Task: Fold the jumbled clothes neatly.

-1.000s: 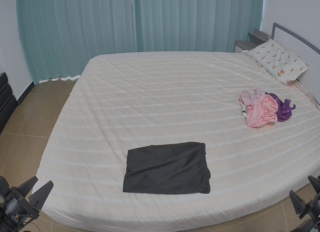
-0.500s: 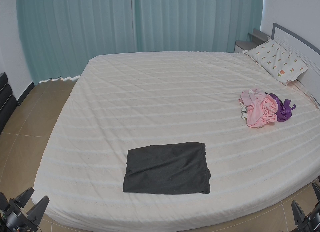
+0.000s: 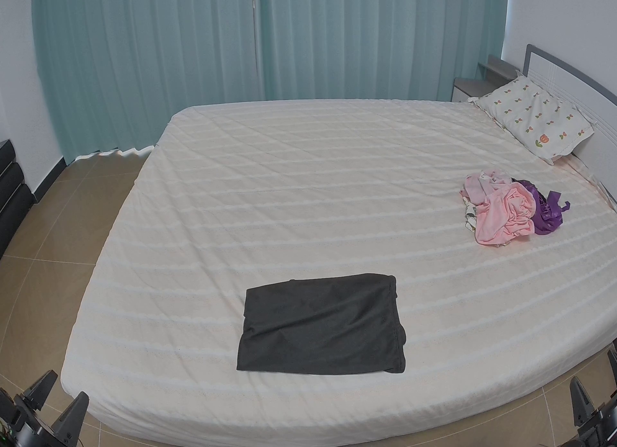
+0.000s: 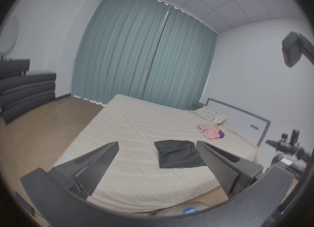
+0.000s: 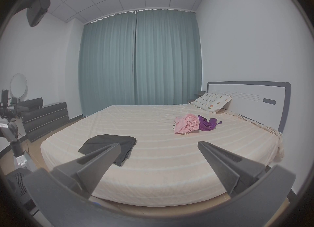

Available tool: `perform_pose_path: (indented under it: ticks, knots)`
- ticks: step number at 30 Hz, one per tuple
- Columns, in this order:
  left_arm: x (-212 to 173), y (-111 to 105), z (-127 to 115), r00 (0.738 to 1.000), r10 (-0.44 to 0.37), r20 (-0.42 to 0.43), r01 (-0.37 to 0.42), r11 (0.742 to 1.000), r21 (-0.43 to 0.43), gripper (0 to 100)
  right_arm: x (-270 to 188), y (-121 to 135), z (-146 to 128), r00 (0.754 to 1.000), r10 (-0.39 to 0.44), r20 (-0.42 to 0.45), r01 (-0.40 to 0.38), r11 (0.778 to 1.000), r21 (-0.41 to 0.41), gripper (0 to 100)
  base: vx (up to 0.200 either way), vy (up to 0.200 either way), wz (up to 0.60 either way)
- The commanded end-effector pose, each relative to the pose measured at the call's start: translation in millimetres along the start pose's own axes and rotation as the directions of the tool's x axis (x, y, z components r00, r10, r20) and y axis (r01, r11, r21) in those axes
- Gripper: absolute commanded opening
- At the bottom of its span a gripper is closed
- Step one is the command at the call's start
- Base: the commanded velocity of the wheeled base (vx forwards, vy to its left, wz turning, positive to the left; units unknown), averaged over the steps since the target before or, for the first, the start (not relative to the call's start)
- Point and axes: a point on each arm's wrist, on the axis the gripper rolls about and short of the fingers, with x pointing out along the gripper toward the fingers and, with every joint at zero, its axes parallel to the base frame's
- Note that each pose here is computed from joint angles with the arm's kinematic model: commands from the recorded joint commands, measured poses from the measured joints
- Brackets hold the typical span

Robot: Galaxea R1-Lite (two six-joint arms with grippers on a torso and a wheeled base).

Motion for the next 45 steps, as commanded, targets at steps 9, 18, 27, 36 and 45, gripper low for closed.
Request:
perform_pose_path:
  ticks: [9,18,27,36,45]
  knots:
    - [-0.3,4.7,-3.2,0.988,0.138,0.068,-0.149,0.971,0.188,100,-0.8,-0.5,0.0,1.000,-0.024,0.010,0.024,1.000,0.016,100,0.000,0.000,0.00]
    - [-0.8,7.9,-3.4,0.945,0.305,0.115,-0.326,0.888,0.324,100,2.3,-0.3,1.5,0.999,-0.031,-0.033,0.032,0.999,0.012,100,0.000,0.000,0.00]
    - [-1.5,4.9,-3.9,0.892,0.427,0.150,-0.451,0.822,0.348,100,3.6,-0.3,1.8,0.999,-0.022,-0.050,0.023,1.000,0.012,100,0.000,0.000,0.00]
    - [-2.5,3.1,-4.9,0.842,0.509,0.180,-0.539,0.777,0.325,100,3.5,-1.0,2.1,0.996,-0.074,-0.048,0.075,0.997,0.011,100,0.000,0.000,0.00]
    - [-7.8,2.6,-7.0,0.880,0.417,0.229,-0.471,0.828,0.304,100,-0.4,-1.2,0.6,0.998,-0.070,0.003,0.070,0.997,0.021,100,0.000,0.000,0.00]
